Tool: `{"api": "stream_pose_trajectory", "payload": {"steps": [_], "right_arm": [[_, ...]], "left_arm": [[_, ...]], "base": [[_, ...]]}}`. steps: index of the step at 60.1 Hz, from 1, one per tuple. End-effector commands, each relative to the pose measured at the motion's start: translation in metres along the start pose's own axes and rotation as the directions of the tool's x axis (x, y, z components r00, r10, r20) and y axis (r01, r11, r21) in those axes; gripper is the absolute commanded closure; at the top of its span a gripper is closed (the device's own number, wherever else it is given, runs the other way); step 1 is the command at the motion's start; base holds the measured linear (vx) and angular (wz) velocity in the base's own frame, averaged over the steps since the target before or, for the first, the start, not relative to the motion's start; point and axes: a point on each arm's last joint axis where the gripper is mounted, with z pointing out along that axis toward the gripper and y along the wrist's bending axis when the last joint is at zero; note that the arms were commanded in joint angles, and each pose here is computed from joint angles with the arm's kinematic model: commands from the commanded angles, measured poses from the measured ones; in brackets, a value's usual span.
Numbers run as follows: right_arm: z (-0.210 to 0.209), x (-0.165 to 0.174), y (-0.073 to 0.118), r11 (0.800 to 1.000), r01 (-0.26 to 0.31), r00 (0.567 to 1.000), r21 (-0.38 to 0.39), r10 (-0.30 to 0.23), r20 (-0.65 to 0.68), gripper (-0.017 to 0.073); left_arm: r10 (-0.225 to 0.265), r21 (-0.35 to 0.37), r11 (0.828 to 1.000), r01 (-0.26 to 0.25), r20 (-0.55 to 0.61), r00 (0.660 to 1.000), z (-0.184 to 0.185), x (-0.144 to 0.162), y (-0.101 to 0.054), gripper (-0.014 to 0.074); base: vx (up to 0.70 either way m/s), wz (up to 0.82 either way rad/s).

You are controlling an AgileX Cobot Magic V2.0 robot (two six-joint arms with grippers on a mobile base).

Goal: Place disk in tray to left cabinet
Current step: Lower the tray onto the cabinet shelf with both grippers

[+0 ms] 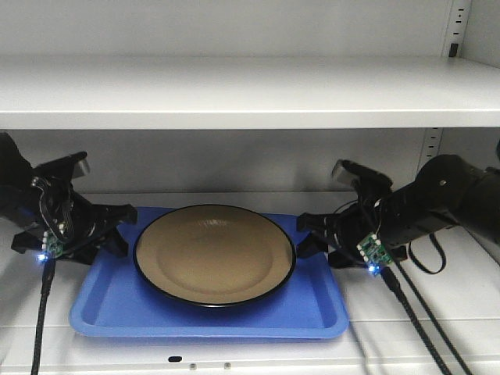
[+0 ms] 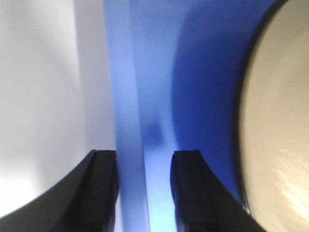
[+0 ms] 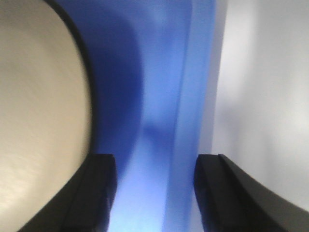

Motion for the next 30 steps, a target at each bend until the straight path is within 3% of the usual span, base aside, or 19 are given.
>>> {"api": "stream_pose_trajectory", "payload": {"steps": [1, 12, 30], "right_arm": [[-0.0449, -0.0216, 0.0128, 0.999, 0.042, 0.982, -0.003, -0.040, 0.184, 0.0121], [-0.0478, -0.0206, 0.0100, 0.996, 0.080, 0.981, 0.041, -0.086, 0.172, 0.0121], [-0.0473, -0.0198, 0.0093, 0.995, 0.085, 0.983, 0.047, -0.091, 0.162, 0.0125]], "left_arm": [[0.010, 0.067, 0.997, -0.023, 0.190, 0.982, -0.0443, -0.0127, -0.0204, 0.0206], [0.012, 0.066, 0.998, -0.025, 0.195, 0.981, -0.0453, -0.0129, -0.0205, 0.0206], [0.012, 0.067, 0.997, -0.025, 0.187, 0.982, -0.0452, -0.0121, -0.0206, 0.0206]], "base": [[0.00, 0.00], [0.00, 0.00], [0.00, 0.00]]}}
